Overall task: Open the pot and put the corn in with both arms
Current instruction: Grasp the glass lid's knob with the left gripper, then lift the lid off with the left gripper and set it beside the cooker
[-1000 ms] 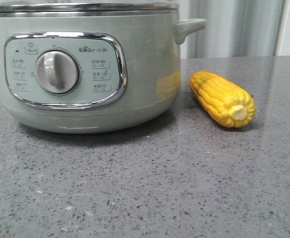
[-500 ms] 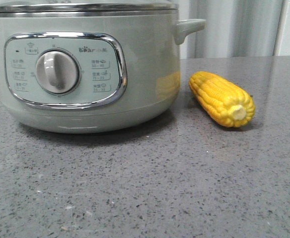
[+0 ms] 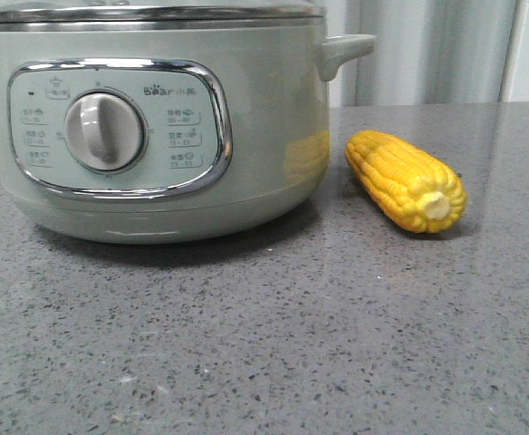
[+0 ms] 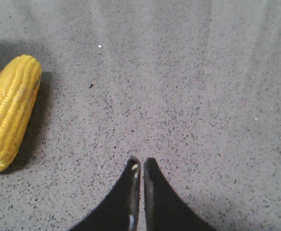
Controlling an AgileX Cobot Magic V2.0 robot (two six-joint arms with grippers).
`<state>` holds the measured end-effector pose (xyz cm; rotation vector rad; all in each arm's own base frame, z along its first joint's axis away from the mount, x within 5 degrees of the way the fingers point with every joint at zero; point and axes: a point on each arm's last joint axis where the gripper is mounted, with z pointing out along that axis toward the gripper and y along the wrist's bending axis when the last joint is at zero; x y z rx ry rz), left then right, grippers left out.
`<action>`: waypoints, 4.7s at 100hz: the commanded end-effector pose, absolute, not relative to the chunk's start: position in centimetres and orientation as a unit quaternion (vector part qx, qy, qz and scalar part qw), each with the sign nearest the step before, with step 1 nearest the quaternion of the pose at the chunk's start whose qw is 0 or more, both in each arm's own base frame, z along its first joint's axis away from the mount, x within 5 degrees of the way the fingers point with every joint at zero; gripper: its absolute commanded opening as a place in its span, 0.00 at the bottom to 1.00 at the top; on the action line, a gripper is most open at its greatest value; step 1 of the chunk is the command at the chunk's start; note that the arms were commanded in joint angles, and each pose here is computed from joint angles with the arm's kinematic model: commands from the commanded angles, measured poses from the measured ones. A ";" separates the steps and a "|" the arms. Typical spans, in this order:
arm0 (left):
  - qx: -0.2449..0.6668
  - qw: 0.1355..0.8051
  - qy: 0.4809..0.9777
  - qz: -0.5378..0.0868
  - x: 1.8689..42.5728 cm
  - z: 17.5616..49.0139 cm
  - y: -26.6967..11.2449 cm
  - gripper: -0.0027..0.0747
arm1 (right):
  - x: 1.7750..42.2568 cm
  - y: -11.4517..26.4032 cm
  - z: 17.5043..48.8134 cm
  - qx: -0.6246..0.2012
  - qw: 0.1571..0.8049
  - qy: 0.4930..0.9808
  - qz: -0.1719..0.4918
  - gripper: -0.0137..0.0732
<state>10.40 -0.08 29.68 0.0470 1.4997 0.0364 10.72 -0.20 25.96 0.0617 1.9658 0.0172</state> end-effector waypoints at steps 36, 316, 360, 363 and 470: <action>0.128 0.783 0.598 -0.112 14.2 34.9 -5.0 0.55 | 11.5 -0.2 27.6 0.023 0.591 0.806 0.007 0.08; 0.203 0.737 0.610 -0.207 20.3 44.1 -13.3 0.01 | 11.6 -0.2 27.6 0.023 0.591 0.806 0.007 0.08; 0.100 0.763 0.631 -0.098 15.6 40.9 -4.5 0.01 | 11.6 -0.2 27.7 0.023 0.594 0.804 0.007 0.08; 0.090 0.763 0.632 -0.096 15.1 40.4 -4.0 0.01 | 11.6 -0.2 27.7 0.023 0.594 0.804 0.007 0.08; 0.023 0.733 0.678 -0.058 15.7 27.3 -1.6 0.01 | 11.6 -0.2 27.7 0.023 0.594 0.804 0.007 0.08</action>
